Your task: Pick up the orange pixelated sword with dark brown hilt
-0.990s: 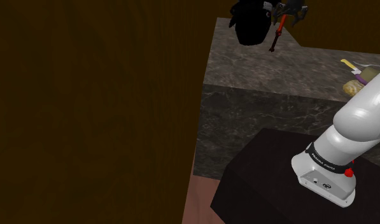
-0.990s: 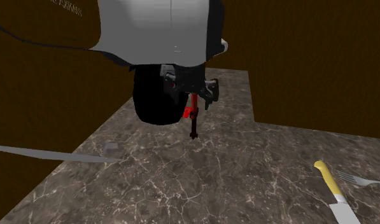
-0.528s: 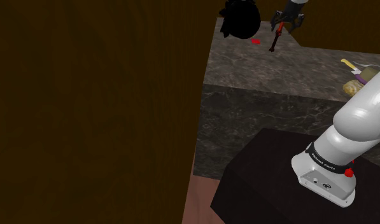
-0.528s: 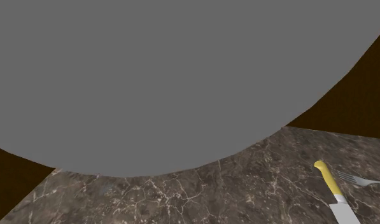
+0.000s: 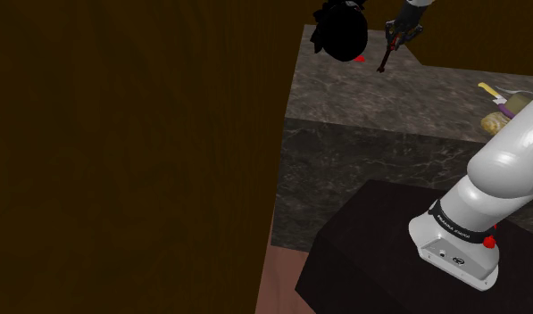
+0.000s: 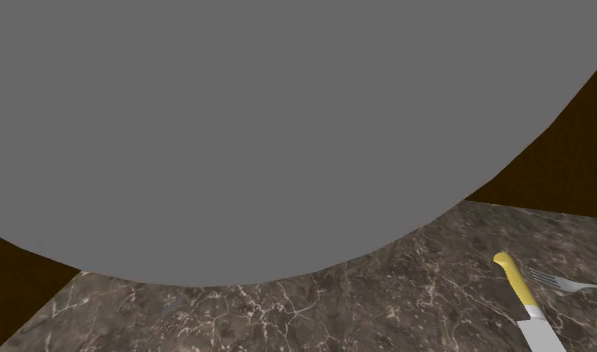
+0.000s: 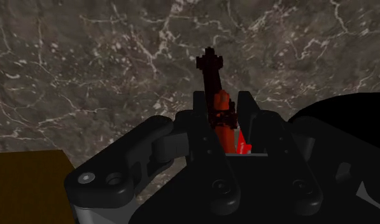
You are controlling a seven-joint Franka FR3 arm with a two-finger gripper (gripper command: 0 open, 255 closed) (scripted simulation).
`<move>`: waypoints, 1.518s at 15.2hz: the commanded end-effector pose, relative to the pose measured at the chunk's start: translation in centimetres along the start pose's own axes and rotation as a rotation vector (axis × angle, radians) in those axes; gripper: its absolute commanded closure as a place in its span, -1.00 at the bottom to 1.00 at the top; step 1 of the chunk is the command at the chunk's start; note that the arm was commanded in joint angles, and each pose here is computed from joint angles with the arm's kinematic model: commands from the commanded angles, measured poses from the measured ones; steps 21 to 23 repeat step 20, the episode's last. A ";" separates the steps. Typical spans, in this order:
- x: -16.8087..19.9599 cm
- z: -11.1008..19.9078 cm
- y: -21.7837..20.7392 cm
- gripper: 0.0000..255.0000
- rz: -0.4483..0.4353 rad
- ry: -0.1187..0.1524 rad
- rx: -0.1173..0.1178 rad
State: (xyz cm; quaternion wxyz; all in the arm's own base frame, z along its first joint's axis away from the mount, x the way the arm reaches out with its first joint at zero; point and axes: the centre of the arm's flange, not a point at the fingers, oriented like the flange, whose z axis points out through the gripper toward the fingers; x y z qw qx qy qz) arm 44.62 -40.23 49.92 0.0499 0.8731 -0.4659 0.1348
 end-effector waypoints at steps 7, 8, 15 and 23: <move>0.6 -2.0 -0.2 1.00 -0.001 -0.001 0.000; 0.8 -2.5 -0.2 1.00 -0.001 -0.001 0.000; 1.8 -6.0 -0.3 1.00 -0.001 -0.001 0.000; 2.3 -7.6 -0.4 1.00 -0.001 -0.001 0.000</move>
